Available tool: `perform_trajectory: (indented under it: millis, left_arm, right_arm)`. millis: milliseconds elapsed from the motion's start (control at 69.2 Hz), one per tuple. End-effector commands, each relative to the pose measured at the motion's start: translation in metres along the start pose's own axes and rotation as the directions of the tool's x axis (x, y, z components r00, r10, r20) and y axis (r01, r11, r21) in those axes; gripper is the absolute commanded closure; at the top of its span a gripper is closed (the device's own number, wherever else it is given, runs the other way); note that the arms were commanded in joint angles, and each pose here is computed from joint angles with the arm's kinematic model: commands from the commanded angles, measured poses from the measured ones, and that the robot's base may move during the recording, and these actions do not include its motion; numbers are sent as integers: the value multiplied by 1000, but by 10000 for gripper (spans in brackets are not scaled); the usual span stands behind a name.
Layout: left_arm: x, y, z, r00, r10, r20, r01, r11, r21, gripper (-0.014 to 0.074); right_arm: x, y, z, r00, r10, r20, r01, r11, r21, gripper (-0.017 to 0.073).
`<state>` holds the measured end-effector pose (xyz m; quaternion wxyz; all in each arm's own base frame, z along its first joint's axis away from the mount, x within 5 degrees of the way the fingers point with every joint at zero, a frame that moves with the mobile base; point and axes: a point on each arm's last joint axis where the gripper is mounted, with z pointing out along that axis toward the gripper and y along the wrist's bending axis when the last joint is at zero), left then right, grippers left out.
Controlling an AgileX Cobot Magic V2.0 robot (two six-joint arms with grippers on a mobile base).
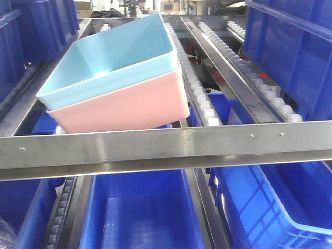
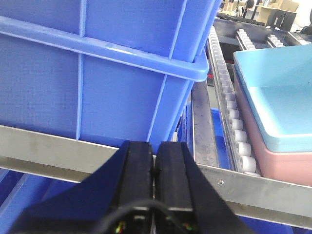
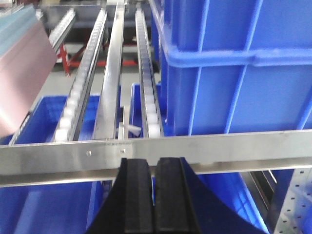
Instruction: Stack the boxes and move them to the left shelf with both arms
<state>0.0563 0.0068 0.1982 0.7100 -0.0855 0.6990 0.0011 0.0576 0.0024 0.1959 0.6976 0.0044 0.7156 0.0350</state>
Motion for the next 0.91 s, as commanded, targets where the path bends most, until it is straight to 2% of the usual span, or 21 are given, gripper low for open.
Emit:
perform_trajectory:
  millis: [0,897]
  left_arm:
    - [1,1,0,997,-8,73,8,1000,3,596]
    - [1,1,0,997,-8,73,8,1000,3,596]
  right_arm:
    - [-14,1,-4,993,-13,120,13,1000,-1,505]
    - [-14,1,-4,993,-13,121,13,1000,-1,505]
